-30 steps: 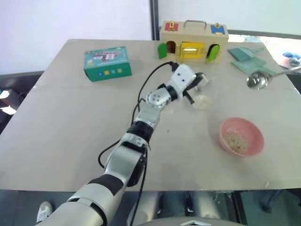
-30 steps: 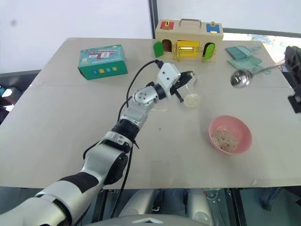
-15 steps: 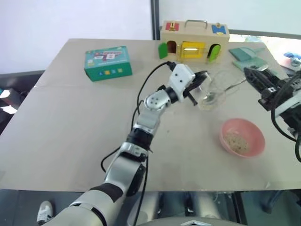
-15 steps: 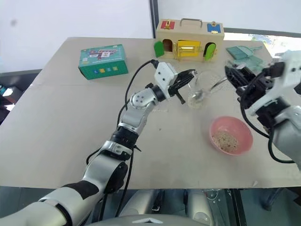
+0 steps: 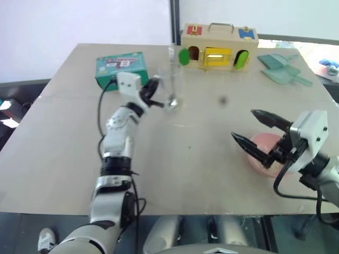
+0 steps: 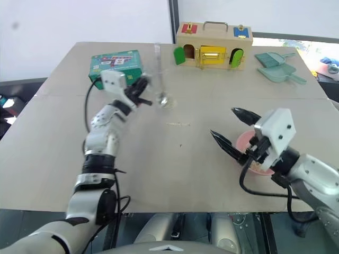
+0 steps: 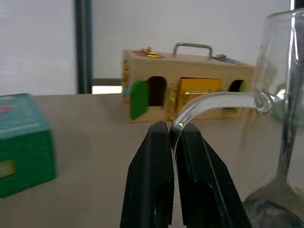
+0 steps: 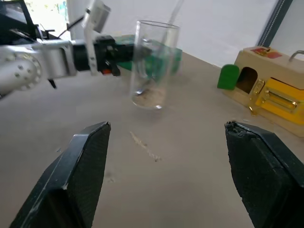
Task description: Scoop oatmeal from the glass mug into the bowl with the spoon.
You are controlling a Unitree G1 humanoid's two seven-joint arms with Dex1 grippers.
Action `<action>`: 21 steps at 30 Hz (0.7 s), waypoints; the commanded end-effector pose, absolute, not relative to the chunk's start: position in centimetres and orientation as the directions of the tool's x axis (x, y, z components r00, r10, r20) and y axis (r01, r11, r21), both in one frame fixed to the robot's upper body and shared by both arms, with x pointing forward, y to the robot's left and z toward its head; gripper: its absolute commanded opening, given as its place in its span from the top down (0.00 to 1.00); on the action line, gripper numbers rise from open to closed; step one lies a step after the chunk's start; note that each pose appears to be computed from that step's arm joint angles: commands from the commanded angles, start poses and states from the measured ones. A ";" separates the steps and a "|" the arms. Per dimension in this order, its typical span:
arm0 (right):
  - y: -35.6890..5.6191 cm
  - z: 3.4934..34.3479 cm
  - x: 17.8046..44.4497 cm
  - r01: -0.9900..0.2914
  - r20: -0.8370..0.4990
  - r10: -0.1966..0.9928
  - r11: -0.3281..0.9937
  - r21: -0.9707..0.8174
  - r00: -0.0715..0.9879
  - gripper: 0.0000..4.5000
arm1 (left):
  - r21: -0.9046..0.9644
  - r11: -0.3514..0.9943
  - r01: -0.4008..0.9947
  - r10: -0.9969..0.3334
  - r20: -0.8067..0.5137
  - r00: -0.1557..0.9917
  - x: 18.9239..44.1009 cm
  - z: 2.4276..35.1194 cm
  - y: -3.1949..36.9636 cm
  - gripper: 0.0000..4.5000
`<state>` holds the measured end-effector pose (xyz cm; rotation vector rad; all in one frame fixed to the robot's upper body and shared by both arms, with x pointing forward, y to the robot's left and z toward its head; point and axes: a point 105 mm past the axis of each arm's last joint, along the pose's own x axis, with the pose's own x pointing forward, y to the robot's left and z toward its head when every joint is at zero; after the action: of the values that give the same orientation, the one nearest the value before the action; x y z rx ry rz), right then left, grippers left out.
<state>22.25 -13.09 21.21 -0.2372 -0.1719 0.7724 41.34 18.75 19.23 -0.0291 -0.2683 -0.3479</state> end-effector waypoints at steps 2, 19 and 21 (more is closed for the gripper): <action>-12.2 21.1 21.9 -0.665 0.132 0.721 0.682 -0.306 0.680 0.14 | 0.063 0.959 0.278 -0.284 0.307 0.909 41.5 19.5 21.0 1.00; -12.4 18.3 20.3 -0.711 0.057 0.753 0.642 -0.286 0.656 0.14 | 0.105 0.986 0.126 -0.153 0.321 0.935 40.0 14.8 25.0 1.00; -12.6 18.2 20.2 -0.711 0.052 0.752 0.641 -0.291 0.657 0.14 | 0.103 0.988 0.112 -0.138 0.301 0.943 39.9 14.2 25.5 1.00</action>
<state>20.60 -12.73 17.04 -0.2354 -0.1198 0.8269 40.31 24.23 14.07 0.0912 -0.2933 -0.1680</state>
